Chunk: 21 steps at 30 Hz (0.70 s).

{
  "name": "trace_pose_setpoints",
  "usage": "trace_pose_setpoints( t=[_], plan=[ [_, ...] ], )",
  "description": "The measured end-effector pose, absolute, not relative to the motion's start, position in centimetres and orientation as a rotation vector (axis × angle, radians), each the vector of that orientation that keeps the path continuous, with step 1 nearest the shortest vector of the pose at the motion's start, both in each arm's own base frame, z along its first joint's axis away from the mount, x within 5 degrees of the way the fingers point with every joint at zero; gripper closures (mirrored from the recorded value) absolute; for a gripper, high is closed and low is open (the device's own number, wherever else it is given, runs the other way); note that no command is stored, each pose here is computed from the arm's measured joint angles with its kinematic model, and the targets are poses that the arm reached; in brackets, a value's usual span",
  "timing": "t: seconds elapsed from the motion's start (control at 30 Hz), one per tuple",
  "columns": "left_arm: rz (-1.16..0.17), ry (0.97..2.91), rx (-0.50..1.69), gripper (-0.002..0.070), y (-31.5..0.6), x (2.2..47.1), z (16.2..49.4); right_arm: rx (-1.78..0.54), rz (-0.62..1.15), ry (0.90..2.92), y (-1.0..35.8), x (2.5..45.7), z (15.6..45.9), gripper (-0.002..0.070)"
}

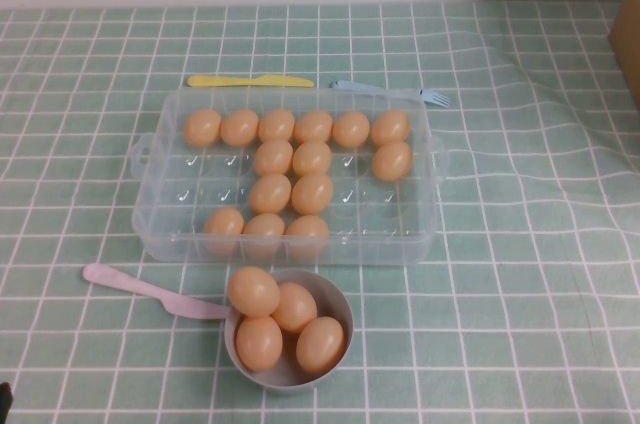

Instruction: Take an egg out of the egg box

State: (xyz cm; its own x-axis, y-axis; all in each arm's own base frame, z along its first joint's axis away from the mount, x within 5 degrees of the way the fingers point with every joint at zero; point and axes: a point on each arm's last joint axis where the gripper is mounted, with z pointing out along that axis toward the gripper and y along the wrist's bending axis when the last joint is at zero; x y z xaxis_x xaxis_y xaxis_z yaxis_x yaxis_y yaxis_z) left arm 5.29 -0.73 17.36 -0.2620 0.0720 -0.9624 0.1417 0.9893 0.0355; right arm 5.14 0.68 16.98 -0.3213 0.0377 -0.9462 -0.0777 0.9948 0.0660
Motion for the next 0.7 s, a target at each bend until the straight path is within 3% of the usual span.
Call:
trace_pose_setpoints(
  t=[0.2, 0.43, 0.7],
  plan=[
    [-0.175, 1.817, 0.059, 0.068, -0.9, 5.3, 17.6, -0.029, 0.116, 1.894, 0.7, 5.1, 17.0, 0.0694],
    [-0.555, 1.647, -0.302, 0.068, -1.2, 5.5, 19.1, -0.029, 0.116, 1.894, 0.7, 5.1, 17.0, 0.0694],
    [-0.642, 1.594, -0.392, 0.068, -1.2, 5.6, 19.5, -0.029, 0.116, 1.894, 0.7, 5.1, 17.0, 0.0694]
  ],
)
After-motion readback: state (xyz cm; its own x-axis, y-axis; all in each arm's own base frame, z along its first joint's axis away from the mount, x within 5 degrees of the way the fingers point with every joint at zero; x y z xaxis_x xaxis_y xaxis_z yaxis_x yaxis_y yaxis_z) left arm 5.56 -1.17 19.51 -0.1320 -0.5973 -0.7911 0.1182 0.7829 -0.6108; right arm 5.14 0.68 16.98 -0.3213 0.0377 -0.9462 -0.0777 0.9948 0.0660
